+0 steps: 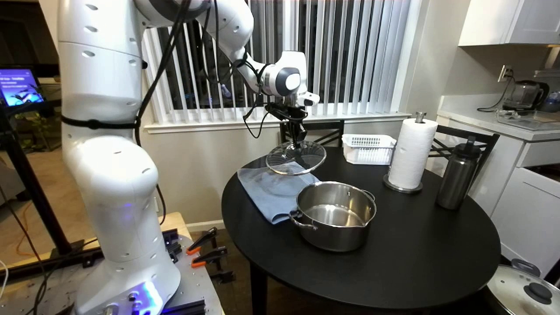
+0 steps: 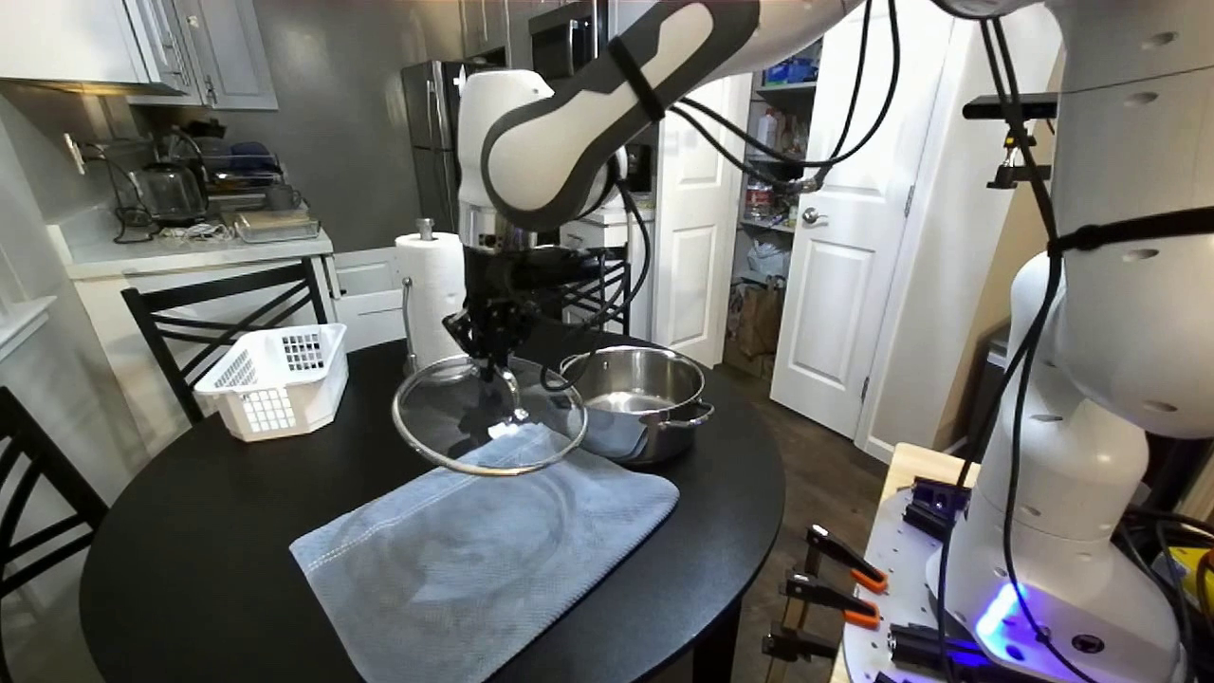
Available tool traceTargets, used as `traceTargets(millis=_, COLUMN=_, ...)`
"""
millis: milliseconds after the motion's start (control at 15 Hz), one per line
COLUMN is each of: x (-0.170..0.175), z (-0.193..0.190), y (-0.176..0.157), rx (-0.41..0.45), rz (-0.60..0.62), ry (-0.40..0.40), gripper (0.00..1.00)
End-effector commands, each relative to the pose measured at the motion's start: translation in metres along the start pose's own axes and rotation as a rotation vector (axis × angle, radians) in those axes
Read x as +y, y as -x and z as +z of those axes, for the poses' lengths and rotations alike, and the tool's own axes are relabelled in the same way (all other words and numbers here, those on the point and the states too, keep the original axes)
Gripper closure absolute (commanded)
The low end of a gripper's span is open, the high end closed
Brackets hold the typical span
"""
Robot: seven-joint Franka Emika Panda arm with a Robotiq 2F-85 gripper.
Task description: Pick up the clear silver lined lid and put it on the silver pot
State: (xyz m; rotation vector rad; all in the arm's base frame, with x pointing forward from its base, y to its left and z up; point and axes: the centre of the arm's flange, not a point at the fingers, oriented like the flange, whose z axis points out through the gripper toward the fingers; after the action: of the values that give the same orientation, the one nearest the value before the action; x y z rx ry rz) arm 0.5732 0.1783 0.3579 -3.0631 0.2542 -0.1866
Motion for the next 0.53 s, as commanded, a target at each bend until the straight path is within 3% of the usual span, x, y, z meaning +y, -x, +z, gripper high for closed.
traceTargets(millis=0, x=0.06, z=-0.057, y=0.017, rx=0.034, rz=0.084, ry=-0.045, gripper=0.96)
traceTargets(millis=333, x=0.139, z=-0.075, y=0.001, rx=0.038, rz=0.232, ry=-0.08, gripper=0.96)
traceTargets(millis=467, x=0.168, z=-0.071, y=-0.009, rx=0.046, rz=0.3, ry=-0.051, gripper=0.96)
